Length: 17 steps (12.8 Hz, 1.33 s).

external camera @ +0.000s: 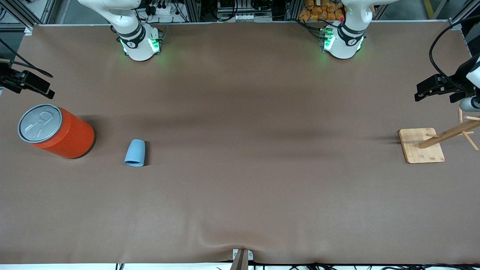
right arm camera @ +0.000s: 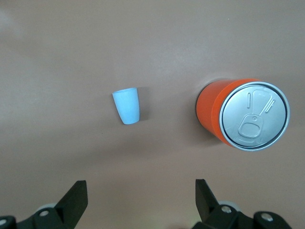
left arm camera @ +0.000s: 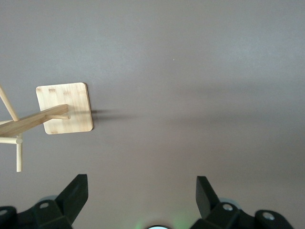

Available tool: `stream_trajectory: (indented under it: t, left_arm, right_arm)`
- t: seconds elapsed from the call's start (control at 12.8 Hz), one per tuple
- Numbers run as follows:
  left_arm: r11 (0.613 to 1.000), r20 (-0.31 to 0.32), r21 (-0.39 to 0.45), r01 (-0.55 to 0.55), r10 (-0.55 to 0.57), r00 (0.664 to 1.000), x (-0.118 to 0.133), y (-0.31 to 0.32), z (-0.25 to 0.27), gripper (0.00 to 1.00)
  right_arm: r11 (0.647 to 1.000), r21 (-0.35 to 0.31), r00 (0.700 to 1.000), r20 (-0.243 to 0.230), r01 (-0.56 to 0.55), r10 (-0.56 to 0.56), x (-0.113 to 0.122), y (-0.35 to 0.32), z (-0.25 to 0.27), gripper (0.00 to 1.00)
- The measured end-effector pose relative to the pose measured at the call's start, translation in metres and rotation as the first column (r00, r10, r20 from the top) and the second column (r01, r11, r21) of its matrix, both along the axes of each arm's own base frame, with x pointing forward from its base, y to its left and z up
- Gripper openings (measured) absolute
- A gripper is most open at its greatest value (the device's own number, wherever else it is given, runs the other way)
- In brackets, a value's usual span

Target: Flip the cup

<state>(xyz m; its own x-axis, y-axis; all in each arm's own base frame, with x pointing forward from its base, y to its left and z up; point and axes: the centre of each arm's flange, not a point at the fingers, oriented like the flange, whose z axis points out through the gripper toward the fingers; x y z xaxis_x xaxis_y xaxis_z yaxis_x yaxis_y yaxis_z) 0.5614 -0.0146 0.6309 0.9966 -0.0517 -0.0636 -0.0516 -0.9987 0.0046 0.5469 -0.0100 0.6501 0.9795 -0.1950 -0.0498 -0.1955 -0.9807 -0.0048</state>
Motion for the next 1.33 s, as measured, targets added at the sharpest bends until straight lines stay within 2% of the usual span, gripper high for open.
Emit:
stream_trajectory:
  t: [0.24,0.47,0.63,0.78,0.94,1.02,1.25,1.33]
  left_arm:
    - [1.000,-0.003,0.000,0.001,-0.001,1.000,0.000,-0.001,-0.001,1.00]
    - [1.000,-0.001,0.000,-0.001,0.001,1.000,0.001,0.000,-0.002,1.00]
    - [1.000,0.001,0.000,-0.001,0.001,1.000,0.002,0.001,-0.002,1.00]
    - [1.000,0.001,0.000,-0.004,0.004,1.000,0.002,0.002,-0.002,1.00]
    - [1.000,-0.002,0.000,-0.016,0.016,1.000,0.002,0.008,-0.003,1.00]
    - [1.000,-0.005,0.000,-0.023,0.023,1.000,0.002,0.012,-0.004,1.00]
    - [0.999,-0.040,0.002,-0.046,0.046,0.998,0.002,0.025,-0.013,1.00]
    - [0.998,-0.051,0.002,-0.064,0.064,0.997,0.003,0.035,-0.017,1.00]
  right_arm:
    - [1.000,0.004,0.997,-0.074,0.001,-0.001,0.021,-0.002,-0.044,1.00]
    - [1.000,0.016,0.984,-0.177,-0.003,0.005,0.056,-0.003,-0.122,1.00]
    - [0.999,0.049,0.981,-0.196,-0.006,0.015,0.066,0.006,-0.166,1.00]
    - [0.995,0.095,0.982,-0.188,-0.010,0.028,0.064,0.017,-0.205,1.00]
    - [0.993,0.108,0.979,-0.191,-0.055,0.075,0.056,0.038,-0.241,1.00]
    - [0.991,0.108,0.980,-0.174,-0.081,0.099,0.053,0.053,-0.255,1.00]
    - [0.984,0.092,0.985,-0.074,-0.152,0.159,0.035,0.102,-0.315,1.00]
    - [0.983,0.088,0.984,-0.058,-0.163,0.168,0.027,0.107,-0.333,1.00]
